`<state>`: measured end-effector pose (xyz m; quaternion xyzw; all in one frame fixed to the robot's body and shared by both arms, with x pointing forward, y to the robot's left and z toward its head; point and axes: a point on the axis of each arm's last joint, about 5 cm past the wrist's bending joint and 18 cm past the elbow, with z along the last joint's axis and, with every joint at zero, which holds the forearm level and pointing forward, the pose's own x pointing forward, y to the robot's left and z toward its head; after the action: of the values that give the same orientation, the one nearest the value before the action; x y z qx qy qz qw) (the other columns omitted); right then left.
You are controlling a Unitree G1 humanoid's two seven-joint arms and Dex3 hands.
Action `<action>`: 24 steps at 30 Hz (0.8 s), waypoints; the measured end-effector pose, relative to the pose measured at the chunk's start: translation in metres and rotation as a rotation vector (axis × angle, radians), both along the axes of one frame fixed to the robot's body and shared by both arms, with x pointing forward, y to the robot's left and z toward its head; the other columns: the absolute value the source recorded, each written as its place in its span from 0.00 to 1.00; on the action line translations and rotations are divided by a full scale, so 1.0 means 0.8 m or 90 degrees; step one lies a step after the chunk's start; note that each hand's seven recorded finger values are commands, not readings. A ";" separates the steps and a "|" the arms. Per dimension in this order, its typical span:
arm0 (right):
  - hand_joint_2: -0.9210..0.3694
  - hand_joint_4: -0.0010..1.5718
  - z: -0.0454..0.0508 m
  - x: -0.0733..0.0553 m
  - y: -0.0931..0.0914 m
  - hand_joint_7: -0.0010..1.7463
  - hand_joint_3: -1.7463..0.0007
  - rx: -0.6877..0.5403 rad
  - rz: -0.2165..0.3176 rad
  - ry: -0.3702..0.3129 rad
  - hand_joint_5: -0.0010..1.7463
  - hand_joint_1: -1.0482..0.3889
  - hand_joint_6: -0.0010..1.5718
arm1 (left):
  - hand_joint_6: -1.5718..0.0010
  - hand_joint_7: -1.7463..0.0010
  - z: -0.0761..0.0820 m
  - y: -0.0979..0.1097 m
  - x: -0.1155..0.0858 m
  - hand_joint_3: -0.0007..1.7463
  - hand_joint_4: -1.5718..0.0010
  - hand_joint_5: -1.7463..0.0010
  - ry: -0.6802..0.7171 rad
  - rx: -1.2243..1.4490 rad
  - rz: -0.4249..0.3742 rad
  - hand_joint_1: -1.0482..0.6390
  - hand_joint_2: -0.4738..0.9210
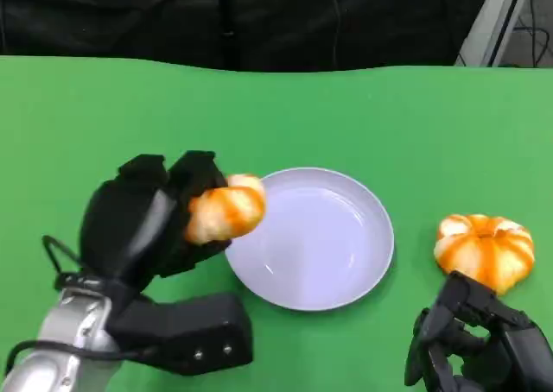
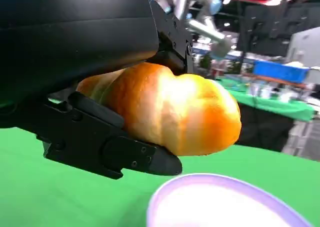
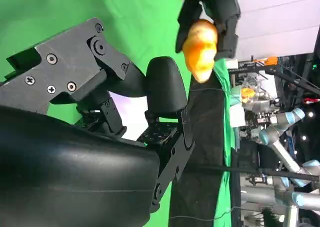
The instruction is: Grasp the bread from the table and place it into the plate.
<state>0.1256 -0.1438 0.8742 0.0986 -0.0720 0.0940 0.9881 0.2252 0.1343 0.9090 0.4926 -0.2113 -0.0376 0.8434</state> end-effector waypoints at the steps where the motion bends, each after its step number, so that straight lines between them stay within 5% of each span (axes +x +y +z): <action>1: 0.27 0.53 0.000 0.000 0.000 0.97 0.30 0.000 -0.001 -0.001 1.00 0.64 0.43 | 0.63 0.03 0.001 -0.008 0.003 0.16 0.58 0.00 0.000 -0.005 -0.012 0.57 0.98; 5: 0.27 0.54 0.001 0.001 0.001 0.97 0.30 0.000 -0.002 -0.003 1.00 0.64 0.43 | 0.65 0.01 0.001 -0.035 0.015 0.15 0.58 0.00 0.008 -0.019 -0.051 0.57 0.97; 24: 0.28 0.54 0.002 -0.001 0.003 0.96 0.30 0.005 -0.001 -0.003 1.00 0.63 0.44 | 0.65 0.05 -0.020 -0.087 0.046 0.09 0.62 0.00 0.070 0.020 -0.109 0.55 1.00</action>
<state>0.1247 -0.1411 0.8756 0.1023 -0.0750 0.0934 0.9875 0.2621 0.0644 0.8932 0.4831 -0.2056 -0.1398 0.8396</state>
